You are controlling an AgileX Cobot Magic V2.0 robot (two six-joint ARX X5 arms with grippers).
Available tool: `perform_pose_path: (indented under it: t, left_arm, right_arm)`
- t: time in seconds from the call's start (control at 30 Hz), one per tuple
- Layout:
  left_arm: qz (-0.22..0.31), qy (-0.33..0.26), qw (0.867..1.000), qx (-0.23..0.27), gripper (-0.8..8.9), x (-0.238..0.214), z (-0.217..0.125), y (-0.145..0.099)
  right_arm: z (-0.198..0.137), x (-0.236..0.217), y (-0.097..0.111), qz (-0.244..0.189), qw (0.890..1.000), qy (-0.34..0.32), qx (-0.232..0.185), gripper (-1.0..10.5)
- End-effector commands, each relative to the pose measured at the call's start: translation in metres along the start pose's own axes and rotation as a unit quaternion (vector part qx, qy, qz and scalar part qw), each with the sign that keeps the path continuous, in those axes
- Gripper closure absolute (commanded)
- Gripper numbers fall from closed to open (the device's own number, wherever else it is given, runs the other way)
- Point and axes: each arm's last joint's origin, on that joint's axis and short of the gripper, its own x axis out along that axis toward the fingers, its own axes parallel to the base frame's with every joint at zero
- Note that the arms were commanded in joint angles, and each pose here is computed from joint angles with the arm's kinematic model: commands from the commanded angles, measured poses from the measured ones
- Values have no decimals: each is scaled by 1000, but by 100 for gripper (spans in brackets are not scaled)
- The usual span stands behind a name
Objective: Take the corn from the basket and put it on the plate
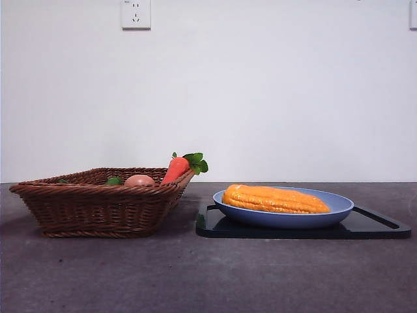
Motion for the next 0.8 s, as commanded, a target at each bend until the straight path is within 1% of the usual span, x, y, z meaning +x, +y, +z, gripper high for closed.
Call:
perform_pose_path:
  t: [0.03,0.13,0.37,0.57,0.8]
  left_arm:
    - [5,11,1000,-9,807,-6,-32,-8]
    - [3,25,1000,-15,807,-16,-65,-19]
    - [-4,62,997,-48,807,-35,-133,-41]
    - [-8,85,994,-66,807,-42,-172,-53]
    - [-9,94,992,-79,807,-48,-199,-61]
  right_arm:
    - [5,-2,1,2,1000,-7,-2,945]
    - [5,-2,1,2,1000,-7,-2,945]
    - [5,-2,1,2,1000,-7,-2,945]
    - [5,-2,1,2,1000,-7,-2,945]
    - [5,-2,1,2,1000,-7,-2,945]
